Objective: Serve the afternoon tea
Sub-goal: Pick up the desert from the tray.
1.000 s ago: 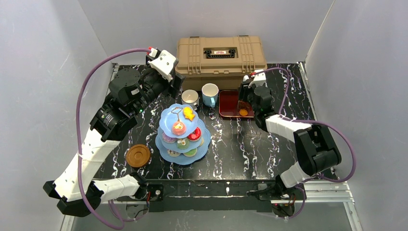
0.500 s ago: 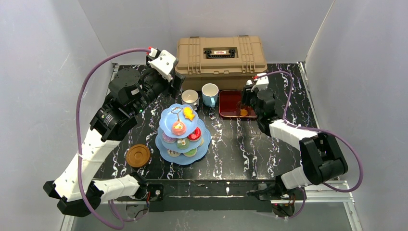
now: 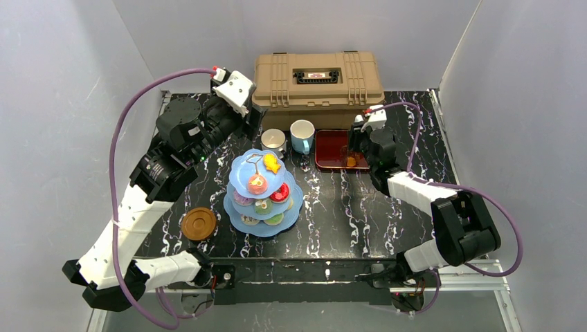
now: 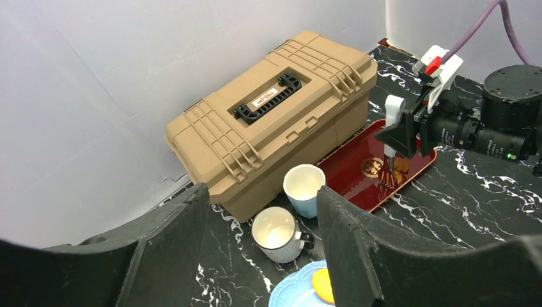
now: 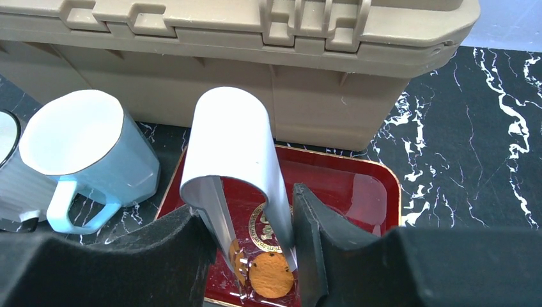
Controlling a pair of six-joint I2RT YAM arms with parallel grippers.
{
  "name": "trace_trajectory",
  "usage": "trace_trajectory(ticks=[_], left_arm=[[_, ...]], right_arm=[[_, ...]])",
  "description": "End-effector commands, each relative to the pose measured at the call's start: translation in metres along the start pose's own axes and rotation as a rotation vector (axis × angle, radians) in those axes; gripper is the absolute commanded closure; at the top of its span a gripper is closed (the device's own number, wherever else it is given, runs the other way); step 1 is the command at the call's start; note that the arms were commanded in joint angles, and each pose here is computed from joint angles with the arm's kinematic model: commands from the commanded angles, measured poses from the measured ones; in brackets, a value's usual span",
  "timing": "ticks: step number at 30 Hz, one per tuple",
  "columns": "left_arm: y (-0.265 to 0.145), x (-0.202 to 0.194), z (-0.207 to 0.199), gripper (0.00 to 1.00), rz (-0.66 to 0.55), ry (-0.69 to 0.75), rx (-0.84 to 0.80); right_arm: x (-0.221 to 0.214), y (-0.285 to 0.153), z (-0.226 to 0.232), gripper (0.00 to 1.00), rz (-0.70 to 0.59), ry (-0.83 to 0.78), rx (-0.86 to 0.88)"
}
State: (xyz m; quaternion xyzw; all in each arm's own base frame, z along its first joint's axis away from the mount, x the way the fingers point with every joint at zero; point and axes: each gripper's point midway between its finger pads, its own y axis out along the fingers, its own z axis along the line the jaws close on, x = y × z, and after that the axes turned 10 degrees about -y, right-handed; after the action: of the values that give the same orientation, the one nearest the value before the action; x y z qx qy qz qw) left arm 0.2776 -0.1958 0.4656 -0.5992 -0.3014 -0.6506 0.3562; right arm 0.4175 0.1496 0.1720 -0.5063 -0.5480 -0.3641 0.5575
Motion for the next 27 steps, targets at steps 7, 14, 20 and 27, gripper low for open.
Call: trace_trajectory(ticks=[7,14,20,27], left_arm=[[-0.003,0.003,0.002,0.41,-0.017,-0.01,0.004],[-0.002,0.002,0.003,0.42,-0.017,-0.01,0.008],[-0.001,0.0,0.003,0.42,-0.012,-0.014,0.008],[-0.001,-0.001,0.002,0.43,-0.012,-0.02,0.003]], right_arm=[[0.059,0.007,-0.006,0.99,-0.167,-0.01,-0.008],[0.085,0.0,-0.005,0.99,-0.235,0.008,0.008],[0.121,-0.02,0.01,0.99,-0.292,0.056,0.11],[0.157,-0.053,0.066,0.99,-0.353,0.118,0.317]])
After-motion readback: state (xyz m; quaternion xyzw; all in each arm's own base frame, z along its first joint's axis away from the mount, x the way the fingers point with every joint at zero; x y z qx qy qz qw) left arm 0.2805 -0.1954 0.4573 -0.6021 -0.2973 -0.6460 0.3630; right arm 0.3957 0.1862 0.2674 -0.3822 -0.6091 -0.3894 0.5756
